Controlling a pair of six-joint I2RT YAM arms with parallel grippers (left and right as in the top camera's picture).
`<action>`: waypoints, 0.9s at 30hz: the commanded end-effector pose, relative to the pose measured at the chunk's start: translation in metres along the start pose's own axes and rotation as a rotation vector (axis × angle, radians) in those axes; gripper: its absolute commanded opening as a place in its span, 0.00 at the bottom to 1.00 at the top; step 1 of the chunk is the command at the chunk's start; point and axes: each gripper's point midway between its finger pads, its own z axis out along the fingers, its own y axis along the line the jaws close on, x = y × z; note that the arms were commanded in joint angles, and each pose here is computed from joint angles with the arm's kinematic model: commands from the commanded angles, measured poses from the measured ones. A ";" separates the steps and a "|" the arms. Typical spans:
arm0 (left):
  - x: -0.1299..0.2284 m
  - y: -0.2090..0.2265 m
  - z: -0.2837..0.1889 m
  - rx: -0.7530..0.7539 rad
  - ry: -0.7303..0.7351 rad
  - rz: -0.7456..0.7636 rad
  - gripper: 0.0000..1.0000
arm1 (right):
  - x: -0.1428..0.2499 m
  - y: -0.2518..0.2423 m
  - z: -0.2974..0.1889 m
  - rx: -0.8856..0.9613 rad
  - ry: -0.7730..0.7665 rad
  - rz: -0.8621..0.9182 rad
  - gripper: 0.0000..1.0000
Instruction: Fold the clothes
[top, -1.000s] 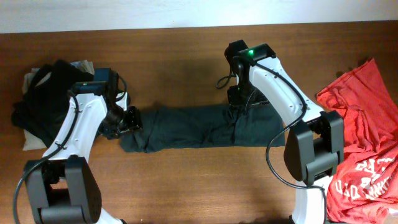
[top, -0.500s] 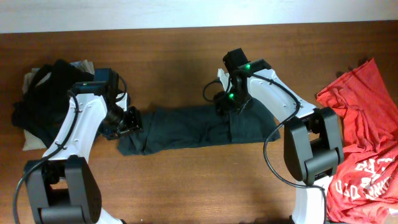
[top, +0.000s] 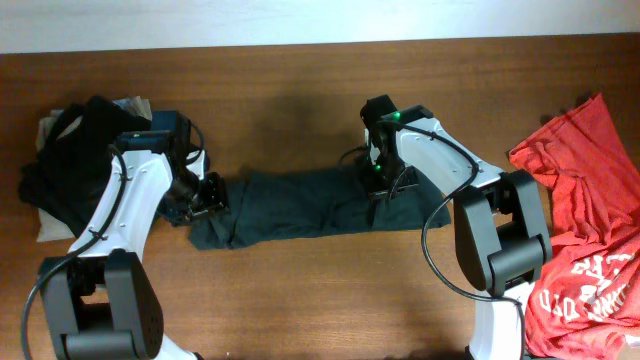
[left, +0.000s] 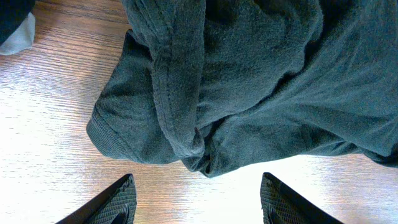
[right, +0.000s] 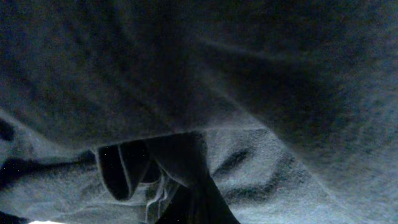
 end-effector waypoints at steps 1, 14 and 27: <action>-0.002 -0.003 -0.007 0.014 -0.020 0.019 0.63 | 0.015 0.022 -0.018 -0.118 0.025 -0.181 0.04; -0.002 -0.003 -0.007 0.011 -0.021 0.019 0.64 | -0.035 0.017 -0.075 -0.025 -0.221 -0.138 0.15; 0.001 -0.002 -0.007 0.009 -0.010 0.018 0.64 | -0.078 0.012 -0.085 -0.040 -0.341 -0.036 0.45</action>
